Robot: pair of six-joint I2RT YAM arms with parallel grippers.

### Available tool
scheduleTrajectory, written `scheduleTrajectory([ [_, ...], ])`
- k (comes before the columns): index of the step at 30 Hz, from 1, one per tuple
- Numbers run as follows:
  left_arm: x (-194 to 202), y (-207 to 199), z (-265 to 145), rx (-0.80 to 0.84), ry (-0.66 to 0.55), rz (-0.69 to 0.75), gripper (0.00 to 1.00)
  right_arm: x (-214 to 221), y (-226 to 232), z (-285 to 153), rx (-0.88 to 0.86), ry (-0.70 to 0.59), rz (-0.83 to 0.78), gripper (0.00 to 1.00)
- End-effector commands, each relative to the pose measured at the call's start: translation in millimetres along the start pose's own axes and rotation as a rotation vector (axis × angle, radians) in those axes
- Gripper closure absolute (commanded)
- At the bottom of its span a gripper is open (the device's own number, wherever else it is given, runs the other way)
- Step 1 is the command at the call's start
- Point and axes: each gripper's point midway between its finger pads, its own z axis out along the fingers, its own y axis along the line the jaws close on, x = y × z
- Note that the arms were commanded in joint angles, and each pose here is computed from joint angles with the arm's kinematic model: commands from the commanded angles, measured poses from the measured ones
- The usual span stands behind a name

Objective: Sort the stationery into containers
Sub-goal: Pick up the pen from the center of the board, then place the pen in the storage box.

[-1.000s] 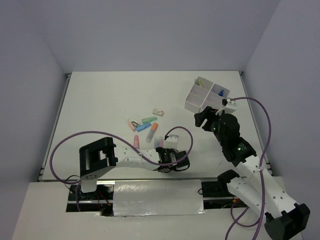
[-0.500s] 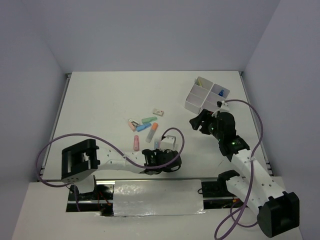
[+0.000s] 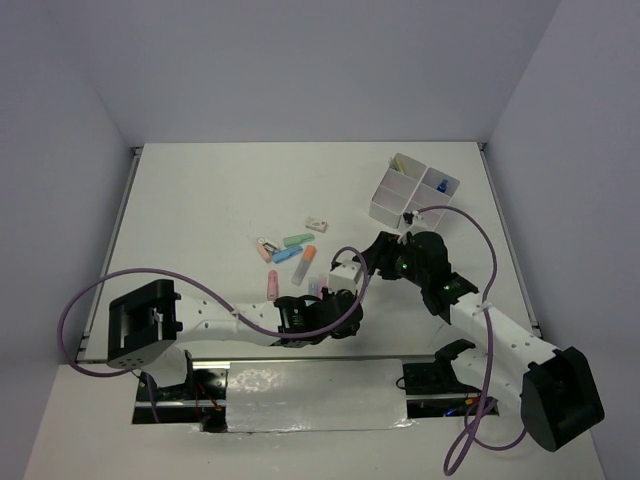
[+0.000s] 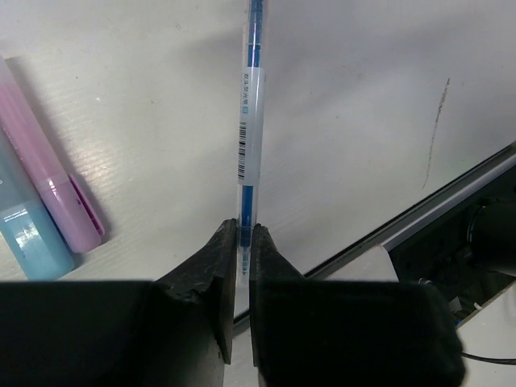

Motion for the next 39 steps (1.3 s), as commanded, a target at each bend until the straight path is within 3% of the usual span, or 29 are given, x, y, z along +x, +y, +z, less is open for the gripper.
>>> scheduleTrajectory([
  [1,-23.9,-11.2,-10.0,0.044,-0.079,-0.02,1.0,-2.9,5.1,4.8,-0.023,-0.022,0.006,0.29],
  [6,-28.6,-8.5,-12.1,0.032,-0.095,-0.02,1.0,0.8,9.3,4.4,-0.036,-0.01,0.0,0.32],
  [10,-30.6,-1.9,-10.1,0.012,-0.099,-0.036,1.0,4.1,15.6,2.1,-0.064,0.002,-0.007,0.4],
  [14,-33.7,3.3,-8.9,-0.004,-0.113,-0.045,1.0,7.9,25.0,1.6,-0.12,0.015,0.007,0.59],
  [15,-34.3,4.2,-8.9,-0.01,-0.116,-0.05,1.0,10.1,26.0,1.4,-0.13,0.022,0.011,0.7],
  [16,-35.9,6.1,-8.8,-0.017,-0.121,-0.053,1.0,10.0,31.1,1.3,-0.156,0.025,0.02,0.75],
  [23,-41.2,18.0,-5.3,-0.032,-0.153,-0.079,1.0,5.4,40.2,4.5,-0.186,0.025,0.039,1.0],
  [24,-42.8,19.6,-5.1,-0.033,-0.155,-0.083,0.96,2.9,41.6,5.3,-0.185,0.02,0.037,1.0],
  [25,-42.2,22.5,-5.4,-0.038,-0.154,-0.079,0.85,-0.2,42.3,6.2,-0.186,0.01,0.034,1.0],
  [26,-42.2,24.5,-5.7,-0.046,-0.152,-0.078,0.53,-6.1,40.9,7.7,-0.17,-0.012,0.025,1.0],
  [29,-38.5,43.4,-9.1,-0.134,-0.132,-0.079,0.01,-35.2,40.7,11.6,-0.105,-0.081,-0.059,1.0],
  [32,-39.4,64.1,-14.6,-0.216,-0.113,-0.079,0.01,-117.5,35.9,9.5,0.086,-0.307,-0.151,1.0],
  [34,-42.7,75.6,-22.9,-0.247,-0.125,-0.086,0.01,-147.9,17.6,9.5,0.201,-0.37,-0.161,1.0],
  [38,-46.6,104.7,-43.3,-0.253,-0.134,-0.123,0.01,-228.1,-2.6,5.3,0.342,-0.588,-0.236,1.0],
  [39,-47.3,108.1,-47.7,-0.245,-0.136,-0.128,0.01,-254.5,2.5,-0.7,0.338,-0.701,-0.248,1.0],
])
